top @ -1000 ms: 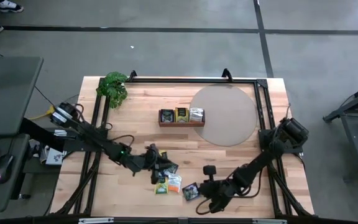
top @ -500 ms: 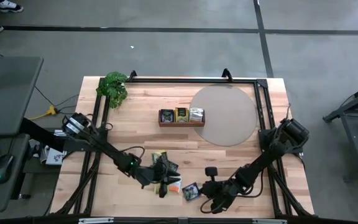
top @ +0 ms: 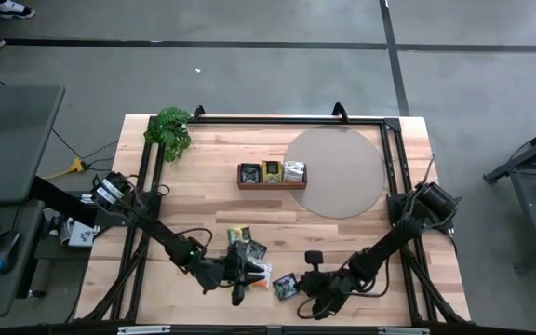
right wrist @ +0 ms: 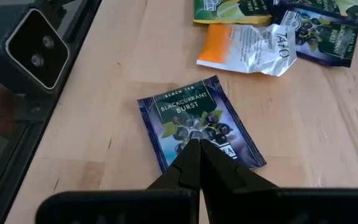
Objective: Pick & Place Tea
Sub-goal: Put the violet tea bag into the left section of the wooden organizer
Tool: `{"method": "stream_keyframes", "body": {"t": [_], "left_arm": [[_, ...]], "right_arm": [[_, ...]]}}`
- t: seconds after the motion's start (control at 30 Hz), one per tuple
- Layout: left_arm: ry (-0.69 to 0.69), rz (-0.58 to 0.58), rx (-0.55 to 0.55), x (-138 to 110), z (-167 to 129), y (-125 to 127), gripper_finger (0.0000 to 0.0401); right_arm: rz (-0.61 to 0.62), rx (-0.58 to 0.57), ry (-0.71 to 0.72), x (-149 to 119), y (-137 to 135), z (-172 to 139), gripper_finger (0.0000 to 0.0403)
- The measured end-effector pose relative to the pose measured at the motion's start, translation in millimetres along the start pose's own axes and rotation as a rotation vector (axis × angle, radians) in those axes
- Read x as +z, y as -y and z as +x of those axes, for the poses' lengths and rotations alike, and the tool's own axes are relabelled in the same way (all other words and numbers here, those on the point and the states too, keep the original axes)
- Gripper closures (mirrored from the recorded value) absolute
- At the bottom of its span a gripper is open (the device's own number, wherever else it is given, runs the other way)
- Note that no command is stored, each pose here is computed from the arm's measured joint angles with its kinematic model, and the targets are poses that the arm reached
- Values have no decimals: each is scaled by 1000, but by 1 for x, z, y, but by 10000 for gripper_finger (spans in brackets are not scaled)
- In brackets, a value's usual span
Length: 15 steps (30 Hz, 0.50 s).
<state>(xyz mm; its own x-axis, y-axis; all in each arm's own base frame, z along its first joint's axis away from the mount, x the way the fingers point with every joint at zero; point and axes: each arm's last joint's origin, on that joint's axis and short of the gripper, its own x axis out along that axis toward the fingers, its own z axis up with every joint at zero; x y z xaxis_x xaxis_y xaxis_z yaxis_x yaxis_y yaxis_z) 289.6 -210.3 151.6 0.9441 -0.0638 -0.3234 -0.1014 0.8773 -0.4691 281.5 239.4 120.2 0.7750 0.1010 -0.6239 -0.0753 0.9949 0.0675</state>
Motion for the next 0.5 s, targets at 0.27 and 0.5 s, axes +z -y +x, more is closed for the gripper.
{"method": "stream_keyframes", "body": {"t": [0.27, 0.5], "left_arm": [[-5, 3, 11, 0, 1, -2, 304], [-12, 4, 17, -1, 1, -2, 304]], "right_arm": [[19, -3, -10, -3, 0, 3, 403], [57, 0, -40, -14, 0, 14, 403]]}}
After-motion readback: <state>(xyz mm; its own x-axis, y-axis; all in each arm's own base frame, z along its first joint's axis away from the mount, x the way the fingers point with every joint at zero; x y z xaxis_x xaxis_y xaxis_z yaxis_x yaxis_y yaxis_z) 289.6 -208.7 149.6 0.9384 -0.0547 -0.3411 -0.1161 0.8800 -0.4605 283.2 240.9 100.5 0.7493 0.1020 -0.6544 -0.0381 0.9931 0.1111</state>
